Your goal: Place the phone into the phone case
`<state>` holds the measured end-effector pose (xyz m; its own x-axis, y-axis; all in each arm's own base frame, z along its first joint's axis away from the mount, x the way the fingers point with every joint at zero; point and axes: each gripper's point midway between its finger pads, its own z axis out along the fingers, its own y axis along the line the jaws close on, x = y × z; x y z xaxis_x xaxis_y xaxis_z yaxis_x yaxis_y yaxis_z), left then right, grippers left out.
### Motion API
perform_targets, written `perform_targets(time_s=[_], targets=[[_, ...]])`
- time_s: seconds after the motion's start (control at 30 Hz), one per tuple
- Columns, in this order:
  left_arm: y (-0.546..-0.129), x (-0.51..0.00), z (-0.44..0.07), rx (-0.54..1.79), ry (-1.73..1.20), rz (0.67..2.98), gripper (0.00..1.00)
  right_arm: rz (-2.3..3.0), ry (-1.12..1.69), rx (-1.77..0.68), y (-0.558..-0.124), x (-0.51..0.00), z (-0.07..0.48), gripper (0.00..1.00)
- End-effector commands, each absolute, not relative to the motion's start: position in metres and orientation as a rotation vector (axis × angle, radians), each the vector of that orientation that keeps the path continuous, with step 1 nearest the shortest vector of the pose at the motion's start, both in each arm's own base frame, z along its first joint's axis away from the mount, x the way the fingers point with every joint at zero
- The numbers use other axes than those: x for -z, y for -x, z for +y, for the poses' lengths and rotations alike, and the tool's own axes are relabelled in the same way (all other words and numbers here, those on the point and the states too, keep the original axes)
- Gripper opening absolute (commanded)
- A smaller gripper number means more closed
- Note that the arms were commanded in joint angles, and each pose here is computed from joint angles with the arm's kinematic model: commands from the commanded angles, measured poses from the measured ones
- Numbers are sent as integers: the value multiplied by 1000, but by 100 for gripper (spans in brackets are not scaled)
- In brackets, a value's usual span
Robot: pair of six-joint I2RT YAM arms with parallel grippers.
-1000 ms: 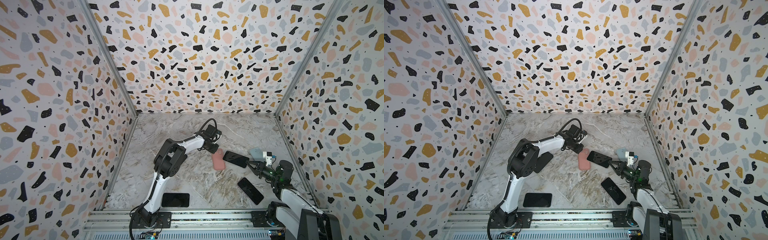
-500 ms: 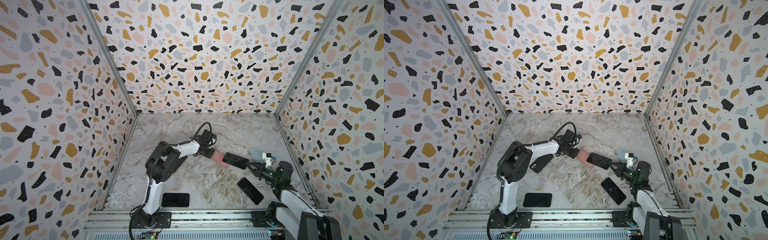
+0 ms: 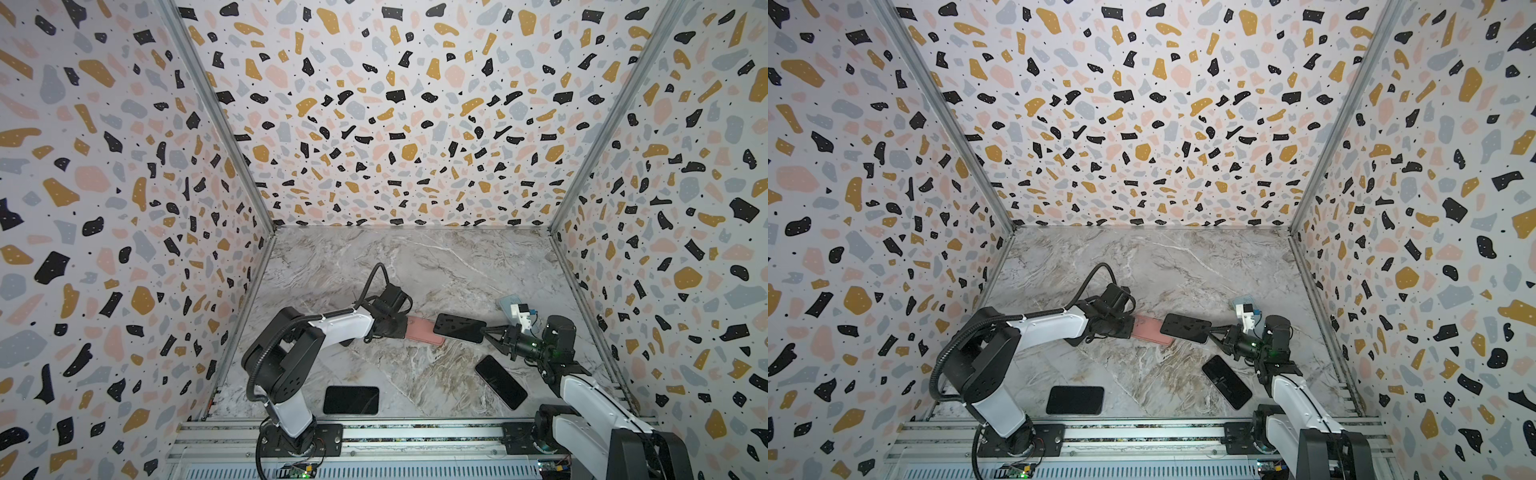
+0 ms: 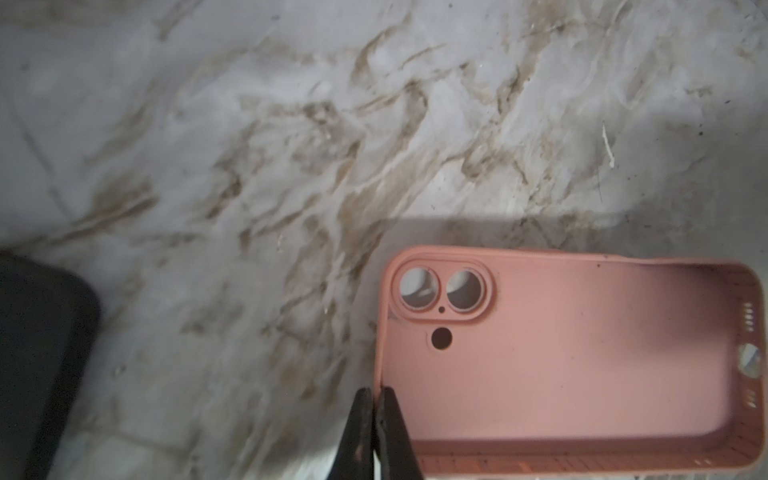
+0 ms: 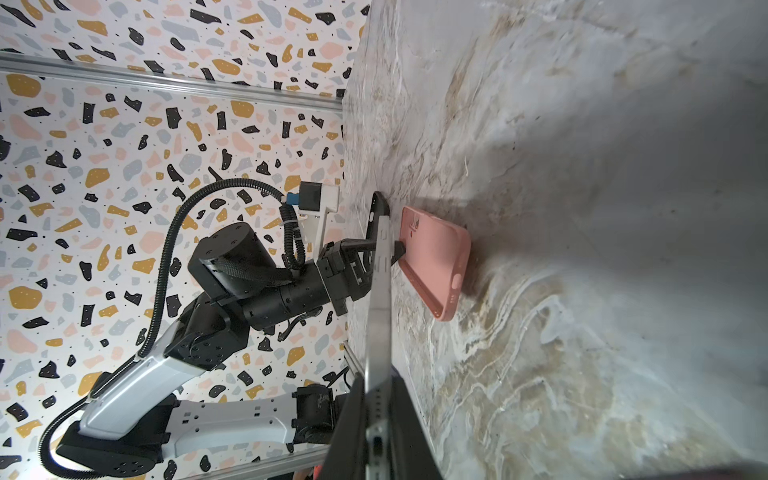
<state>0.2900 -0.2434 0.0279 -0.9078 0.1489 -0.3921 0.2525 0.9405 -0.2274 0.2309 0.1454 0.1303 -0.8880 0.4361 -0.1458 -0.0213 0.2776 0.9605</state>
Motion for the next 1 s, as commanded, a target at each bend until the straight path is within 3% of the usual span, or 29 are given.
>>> perform_targets(time_s=[0.0,0.3,0.63,0.97], targets=[[-290,-37,-245,433,-190,2678,6,2144,-295,-1688,-236,-157,154,0],[-275,-32,-234,457,-131,2680,10,2220,-277,-1700,-237,-146,170,0],[-280,-53,-247,552,-210,2667,37,2294,-308,-1723,-236,-135,173,0],[-287,-59,-248,737,-185,2684,46,2335,-305,-1781,-247,-129,188,0]])
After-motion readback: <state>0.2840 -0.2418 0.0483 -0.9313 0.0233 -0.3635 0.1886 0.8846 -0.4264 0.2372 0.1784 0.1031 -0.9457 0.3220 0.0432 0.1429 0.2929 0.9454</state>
